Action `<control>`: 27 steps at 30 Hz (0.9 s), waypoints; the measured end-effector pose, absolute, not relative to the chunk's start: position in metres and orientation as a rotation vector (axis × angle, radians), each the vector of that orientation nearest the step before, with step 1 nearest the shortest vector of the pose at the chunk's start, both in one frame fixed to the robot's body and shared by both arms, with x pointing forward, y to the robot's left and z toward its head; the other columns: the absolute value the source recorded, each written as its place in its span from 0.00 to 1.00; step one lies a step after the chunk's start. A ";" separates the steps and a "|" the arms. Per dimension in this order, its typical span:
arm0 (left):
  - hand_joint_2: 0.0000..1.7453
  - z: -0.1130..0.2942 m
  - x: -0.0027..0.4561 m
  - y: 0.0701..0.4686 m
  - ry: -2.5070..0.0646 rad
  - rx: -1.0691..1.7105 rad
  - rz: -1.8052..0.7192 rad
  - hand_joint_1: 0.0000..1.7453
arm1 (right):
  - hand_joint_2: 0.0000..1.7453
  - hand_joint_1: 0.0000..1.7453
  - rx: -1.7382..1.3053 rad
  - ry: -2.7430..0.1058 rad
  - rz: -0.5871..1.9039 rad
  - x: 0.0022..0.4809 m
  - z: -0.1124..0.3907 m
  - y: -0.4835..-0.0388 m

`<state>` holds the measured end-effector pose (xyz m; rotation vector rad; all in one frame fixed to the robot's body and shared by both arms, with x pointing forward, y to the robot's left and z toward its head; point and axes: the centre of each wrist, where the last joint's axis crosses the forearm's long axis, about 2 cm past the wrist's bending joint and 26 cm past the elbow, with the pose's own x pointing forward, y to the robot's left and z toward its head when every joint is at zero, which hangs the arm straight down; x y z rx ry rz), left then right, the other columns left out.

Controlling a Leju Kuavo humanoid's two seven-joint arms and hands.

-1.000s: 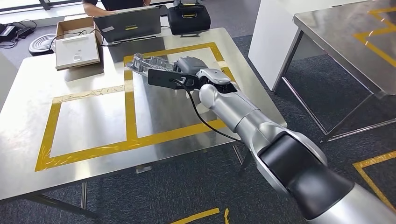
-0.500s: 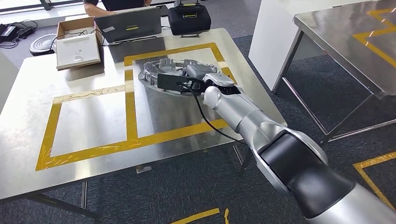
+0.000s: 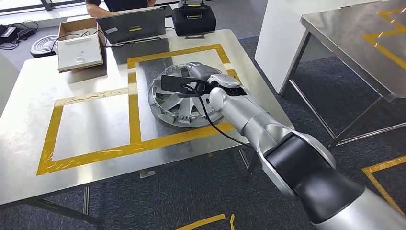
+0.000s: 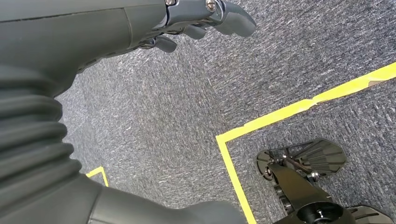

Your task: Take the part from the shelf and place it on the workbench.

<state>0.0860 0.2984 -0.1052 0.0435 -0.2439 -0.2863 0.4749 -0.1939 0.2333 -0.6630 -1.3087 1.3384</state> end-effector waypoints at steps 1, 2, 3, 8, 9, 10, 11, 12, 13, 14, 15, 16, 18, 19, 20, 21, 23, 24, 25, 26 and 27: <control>0.00 -0.105 0.086 0.298 -0.243 0.043 -0.286 0.00 | 0.00 0.00 -0.657 -1.318 1.335 0.475 0.234 -0.194; 0.00 -0.105 0.086 0.298 -0.243 0.043 -0.286 0.00 | 0.00 0.00 -0.649 -1.334 1.328 0.475 0.235 -0.193; 0.00 -0.105 0.085 0.298 -0.242 0.043 -0.285 0.00 | 0.00 0.00 -0.640 -1.362 1.315 0.476 0.237 -0.193; 0.00 -0.106 0.083 0.300 -0.236 0.045 -0.268 0.00 | 0.00 0.00 -0.536 -1.680 1.159 0.484 0.267 -0.191; 0.00 -0.106 0.081 0.300 -0.232 0.047 -0.262 0.00 | 0.00 0.00 -0.489 -1.768 1.102 0.486 0.277 -0.190; 0.00 -0.106 0.080 0.300 -0.229 0.048 -0.257 0.00 | 0.00 0.00 -0.434 -1.853 1.036 0.487 0.289 -0.188; 0.00 -0.107 0.078 0.300 -0.224 0.048 -0.253 0.00 | 0.00 0.00 -0.380 -1.929 0.968 0.487 0.302 -0.187; 0.00 -0.107 0.076 0.300 -0.221 0.047 -0.250 0.00 | 0.00 0.00 -0.330 -1.995 0.905 0.487 0.316 -0.187; 0.00 -0.107 0.075 0.299 -0.219 0.047 -0.247 0.00 | 0.00 0.00 -0.288 -2.054 0.851 0.486 0.329 -0.188; 0.00 -0.107 0.074 0.299 -0.217 0.046 -0.244 0.00 | 0.00 0.00 -0.258 -2.100 0.811 0.485 0.338 -0.189; 0.00 -0.108 0.073 0.299 -0.215 0.045 -0.242 0.00 | 0.00 0.00 -0.237 -2.135 0.782 0.482 0.345 -0.191; 0.00 -0.108 0.072 0.299 -0.213 0.045 -0.240 0.00 | 0.00 0.00 -0.226 -2.165 0.760 0.479 0.348 -0.193; 0.00 -0.108 0.071 0.299 -0.211 0.044 -0.238 0.00 | 0.00 0.00 -0.221 -2.212 0.728 0.473 0.351 -0.198; 0.00 -0.108 0.070 0.298 -0.210 0.043 -0.239 0.00 | 0.00 0.00 -0.225 -2.239 0.716 0.470 0.353 -0.200; 0.00 -0.108 0.070 0.298 -0.209 0.042 -0.241 0.00 | 0.00 0.00 -0.232 -2.265 0.706 0.467 0.356 -0.202; 0.00 -0.108 0.071 0.298 -0.209 0.044 -0.243 0.00 | 0.00 0.00 -0.242 -2.288 0.697 0.464 0.358 -0.204; 0.00 -0.108 0.073 0.298 -0.211 0.046 -0.247 0.00 | 0.00 0.00 -0.256 -2.324 0.684 0.459 0.360 -0.207; 0.00 -0.107 0.074 0.298 -0.212 0.046 -0.248 0.00 | 0.00 0.00 -0.260 -2.334 0.681 0.456 0.358 -0.209; 0.00 -0.107 0.075 0.297 -0.213 0.044 -0.249 0.00 | 0.00 0.00 -0.262 -2.344 0.678 0.454 0.357 -0.210; 0.00 -0.107 0.075 0.297 -0.212 0.044 -0.249 0.00 | 0.00 0.00 -0.265 -2.353 0.675 0.452 0.357 -0.211; 0.00 -0.107 0.075 0.296 -0.212 0.043 -0.250 0.00 | 0.00 0.00 -0.265 -2.363 0.672 0.451 0.357 -0.211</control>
